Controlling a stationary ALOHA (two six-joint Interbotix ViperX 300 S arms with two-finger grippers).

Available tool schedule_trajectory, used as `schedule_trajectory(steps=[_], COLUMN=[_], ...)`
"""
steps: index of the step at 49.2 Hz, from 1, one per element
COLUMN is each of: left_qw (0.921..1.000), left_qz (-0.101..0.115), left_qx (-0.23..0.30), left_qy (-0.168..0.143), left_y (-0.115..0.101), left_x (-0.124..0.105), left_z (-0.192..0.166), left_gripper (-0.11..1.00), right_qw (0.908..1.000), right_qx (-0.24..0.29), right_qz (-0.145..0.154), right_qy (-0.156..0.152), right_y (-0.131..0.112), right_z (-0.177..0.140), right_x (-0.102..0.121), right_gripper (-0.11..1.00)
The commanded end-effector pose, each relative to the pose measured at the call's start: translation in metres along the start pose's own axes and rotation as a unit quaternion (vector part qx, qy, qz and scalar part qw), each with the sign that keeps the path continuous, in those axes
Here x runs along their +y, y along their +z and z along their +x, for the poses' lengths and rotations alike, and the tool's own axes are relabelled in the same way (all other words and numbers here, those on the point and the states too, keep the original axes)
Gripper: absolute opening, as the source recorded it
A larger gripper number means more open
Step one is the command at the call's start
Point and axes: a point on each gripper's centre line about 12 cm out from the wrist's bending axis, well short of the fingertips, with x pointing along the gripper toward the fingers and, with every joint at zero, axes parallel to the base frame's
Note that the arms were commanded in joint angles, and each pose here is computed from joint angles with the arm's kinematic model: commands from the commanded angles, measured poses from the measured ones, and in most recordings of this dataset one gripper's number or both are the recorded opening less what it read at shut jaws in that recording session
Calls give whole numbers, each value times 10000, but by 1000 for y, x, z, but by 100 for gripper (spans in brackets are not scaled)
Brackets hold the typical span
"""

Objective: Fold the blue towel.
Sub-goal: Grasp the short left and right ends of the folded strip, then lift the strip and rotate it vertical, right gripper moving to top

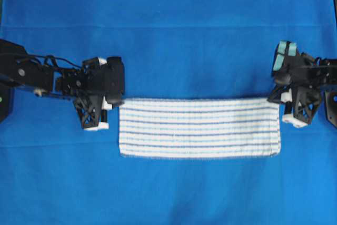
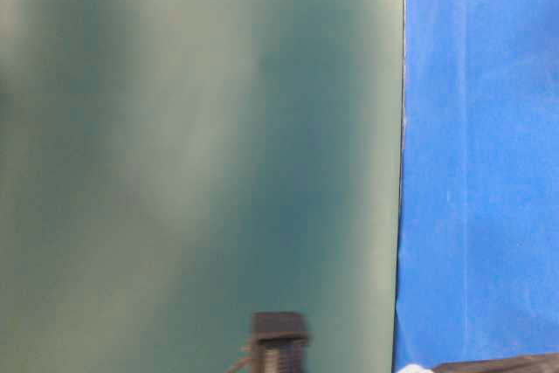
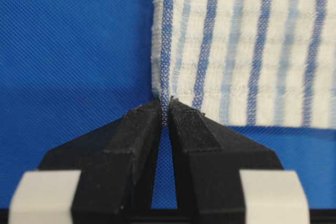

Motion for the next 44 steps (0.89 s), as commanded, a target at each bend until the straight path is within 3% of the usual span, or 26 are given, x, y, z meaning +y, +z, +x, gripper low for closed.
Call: schedule_trajectory(steps=[1,12,24,34,44], left_qw=[9991,9943,9919,9907,9828], left_qz=[-1,82,182,203,266], left_qx=[-429,-1050,-1226,-1307,-1777], left_qy=[-27,-140,-266,-306,-427], left_y=[25,55,59,63,77], left_x=[-1,-10,-20,-23,-33], left_z=[-18,-57,-68,-69,-70], left_gripper=[3,3,3,3,3], right_qw=[9995,9960,9900,9892,9871], right_qx=[-294,-822,-1309,-1363,-1546], right_qz=[-30,-113,-163,-218,-317], right_qy=[95,325,492,488,279], right_y=[15,30,33,33,42], right_z=[-14,-51,-81,-83,-78], right_x=[5,14,19,19,13], right_gripper=[2,2,2,2,2])
